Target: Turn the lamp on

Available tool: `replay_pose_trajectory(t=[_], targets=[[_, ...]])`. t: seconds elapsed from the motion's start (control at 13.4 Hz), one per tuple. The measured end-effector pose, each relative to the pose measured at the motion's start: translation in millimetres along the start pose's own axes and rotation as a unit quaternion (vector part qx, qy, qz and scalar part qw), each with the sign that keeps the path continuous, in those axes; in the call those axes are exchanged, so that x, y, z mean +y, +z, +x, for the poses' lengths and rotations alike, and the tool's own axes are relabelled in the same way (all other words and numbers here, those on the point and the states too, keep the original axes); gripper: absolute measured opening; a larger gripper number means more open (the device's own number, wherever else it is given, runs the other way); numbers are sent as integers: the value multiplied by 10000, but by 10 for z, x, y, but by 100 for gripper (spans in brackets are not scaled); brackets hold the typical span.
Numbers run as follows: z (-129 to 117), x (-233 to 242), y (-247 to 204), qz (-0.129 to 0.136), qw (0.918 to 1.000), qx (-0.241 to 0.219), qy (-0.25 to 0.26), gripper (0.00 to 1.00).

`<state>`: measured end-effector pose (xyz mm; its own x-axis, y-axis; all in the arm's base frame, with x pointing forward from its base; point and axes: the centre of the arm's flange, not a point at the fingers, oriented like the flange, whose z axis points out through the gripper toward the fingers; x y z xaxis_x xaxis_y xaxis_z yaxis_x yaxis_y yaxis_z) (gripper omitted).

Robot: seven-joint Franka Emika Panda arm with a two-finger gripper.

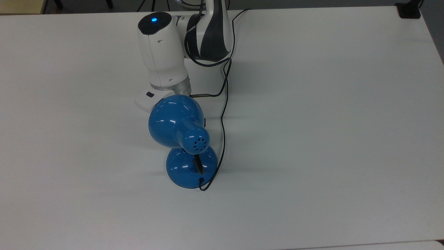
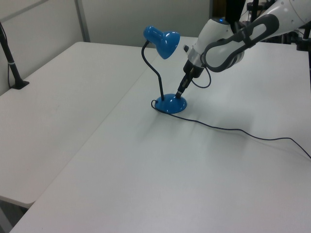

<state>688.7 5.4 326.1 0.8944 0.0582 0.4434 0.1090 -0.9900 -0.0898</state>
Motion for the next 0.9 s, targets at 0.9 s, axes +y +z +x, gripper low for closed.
replay_pose_trajectory(t=[0.9], targets=[[-105,-88,-177,525,9895,-1261,-474,1]])
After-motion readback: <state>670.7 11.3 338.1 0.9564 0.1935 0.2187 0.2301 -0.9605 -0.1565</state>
